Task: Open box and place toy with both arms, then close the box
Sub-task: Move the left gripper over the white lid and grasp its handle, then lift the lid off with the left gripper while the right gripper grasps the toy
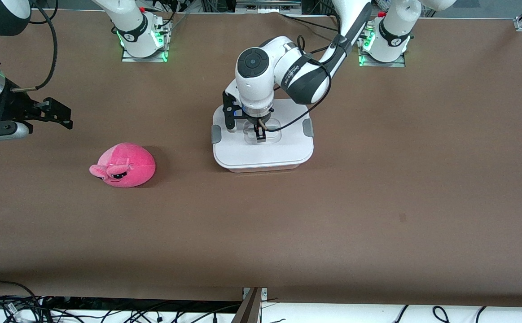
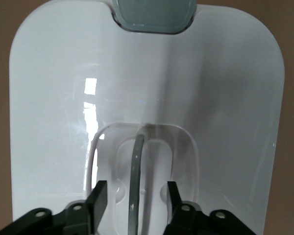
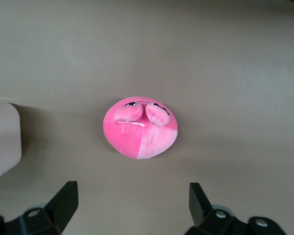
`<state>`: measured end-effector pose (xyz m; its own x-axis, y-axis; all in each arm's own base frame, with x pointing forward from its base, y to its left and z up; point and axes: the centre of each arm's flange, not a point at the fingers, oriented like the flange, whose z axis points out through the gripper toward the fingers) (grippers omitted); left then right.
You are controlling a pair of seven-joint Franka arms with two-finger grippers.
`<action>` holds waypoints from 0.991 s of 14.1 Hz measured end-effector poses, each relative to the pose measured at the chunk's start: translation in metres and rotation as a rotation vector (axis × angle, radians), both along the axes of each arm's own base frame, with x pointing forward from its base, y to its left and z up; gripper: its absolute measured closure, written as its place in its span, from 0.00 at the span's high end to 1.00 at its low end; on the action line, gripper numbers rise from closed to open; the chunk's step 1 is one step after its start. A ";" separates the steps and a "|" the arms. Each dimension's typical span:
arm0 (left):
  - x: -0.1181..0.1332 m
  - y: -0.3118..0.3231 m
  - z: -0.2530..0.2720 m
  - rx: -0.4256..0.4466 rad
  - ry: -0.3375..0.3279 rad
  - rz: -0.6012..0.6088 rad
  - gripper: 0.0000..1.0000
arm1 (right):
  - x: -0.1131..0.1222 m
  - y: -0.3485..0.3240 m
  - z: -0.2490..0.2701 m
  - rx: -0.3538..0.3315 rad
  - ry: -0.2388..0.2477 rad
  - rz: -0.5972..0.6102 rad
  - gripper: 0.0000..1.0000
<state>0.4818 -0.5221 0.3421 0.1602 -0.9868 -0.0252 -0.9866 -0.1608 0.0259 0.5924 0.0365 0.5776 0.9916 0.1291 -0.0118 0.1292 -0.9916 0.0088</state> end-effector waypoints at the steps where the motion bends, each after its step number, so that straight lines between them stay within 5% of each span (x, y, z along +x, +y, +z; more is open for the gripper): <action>1: -0.001 0.002 0.001 0.008 0.007 -0.001 0.41 | 0.003 -0.001 -0.007 -0.001 0.010 -0.002 1.00; 4: -0.003 0.005 0.009 0.025 0.023 -0.001 0.08 | 0.015 -0.004 -0.034 -0.017 0.040 -0.006 1.00; 10: -0.005 0.012 0.041 0.023 0.020 0.003 0.07 | 0.037 0.018 -0.132 -0.079 0.186 0.049 1.00; 14: 0.006 0.031 0.074 0.032 0.023 0.034 0.07 | 0.028 0.019 -0.196 -0.080 0.208 0.060 1.00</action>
